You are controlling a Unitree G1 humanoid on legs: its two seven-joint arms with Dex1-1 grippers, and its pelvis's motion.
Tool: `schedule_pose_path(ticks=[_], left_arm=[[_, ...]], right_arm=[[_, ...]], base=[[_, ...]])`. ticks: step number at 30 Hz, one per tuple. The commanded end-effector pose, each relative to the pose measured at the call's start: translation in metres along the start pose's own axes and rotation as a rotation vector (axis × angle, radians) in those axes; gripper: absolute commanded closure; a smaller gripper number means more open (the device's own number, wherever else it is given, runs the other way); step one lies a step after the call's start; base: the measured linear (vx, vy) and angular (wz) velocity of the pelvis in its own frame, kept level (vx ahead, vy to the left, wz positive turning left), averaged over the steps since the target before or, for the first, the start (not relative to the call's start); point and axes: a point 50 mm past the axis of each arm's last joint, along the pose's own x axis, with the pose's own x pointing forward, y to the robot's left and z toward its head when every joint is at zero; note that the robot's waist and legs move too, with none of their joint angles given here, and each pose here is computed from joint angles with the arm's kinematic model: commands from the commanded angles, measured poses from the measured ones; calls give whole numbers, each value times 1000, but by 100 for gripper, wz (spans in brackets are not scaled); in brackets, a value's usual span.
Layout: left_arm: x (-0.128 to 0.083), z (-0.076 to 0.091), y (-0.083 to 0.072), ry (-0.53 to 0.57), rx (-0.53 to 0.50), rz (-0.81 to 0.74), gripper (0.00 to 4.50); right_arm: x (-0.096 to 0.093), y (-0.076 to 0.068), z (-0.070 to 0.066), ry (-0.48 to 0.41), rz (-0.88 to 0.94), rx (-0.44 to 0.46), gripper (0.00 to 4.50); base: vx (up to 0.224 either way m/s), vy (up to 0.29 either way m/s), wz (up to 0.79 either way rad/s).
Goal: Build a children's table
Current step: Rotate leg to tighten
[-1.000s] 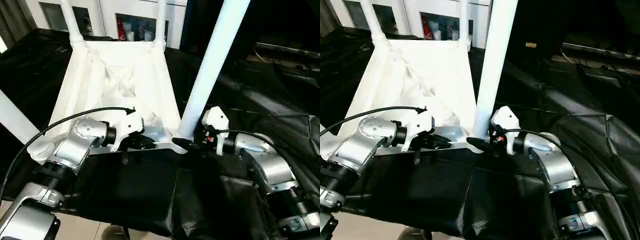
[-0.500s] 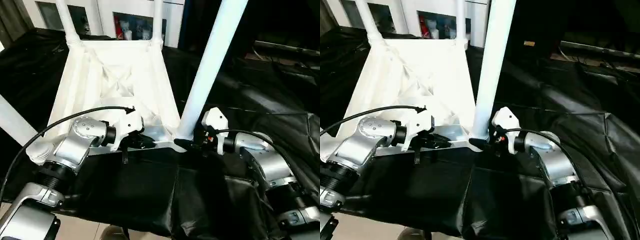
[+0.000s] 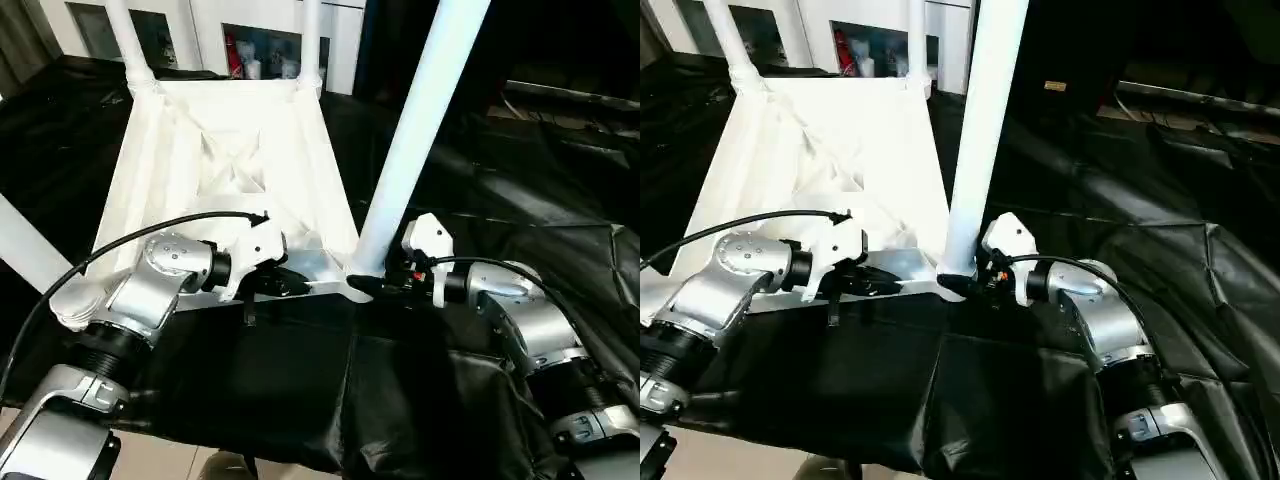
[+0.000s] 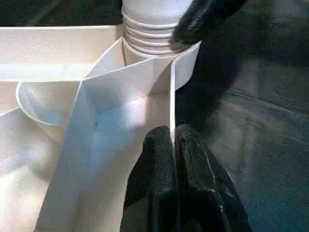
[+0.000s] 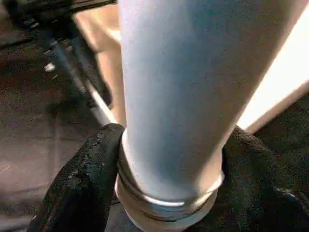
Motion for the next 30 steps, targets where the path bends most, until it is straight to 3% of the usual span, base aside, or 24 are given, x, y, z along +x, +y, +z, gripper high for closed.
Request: schedule_pose_path(ticks=[1,4,5,6,11,14,15,17,30], left_arm=[[5,-2,5,3,-36,74,450],[11,-1,6,-5,-49,94,450],[29,5,6,-32,-90,145,450],[39,9,6,-39,-103,175,450],[66,23,0,-62,-121,220,450],[80,30,-8,-75,-108,179,450],[81,31,-9,-76,-104,170,450],[80,31,-9,-73,-98,167,450],[34,0,-5,3,-34,1,450]], right_arm=[[1,-8,-9,34,-145,40,178],[5,-8,-12,35,-204,74,178],[17,-5,-22,37,-371,201,178],[23,0,-27,47,-428,242,178],[43,17,-33,89,-519,280,179],[55,24,-27,71,-515,274,179],[57,24,-25,63,-512,273,145],[57,23,-22,43,-504,275,110],[15,-2,2,12,-83,95,108]], base=[[0,0,0],[0,0,0],[0,0,0],[0,0,0],[0,0,0],[0,0,0],[0,0,0],[0,0,0],[0,0,0]])
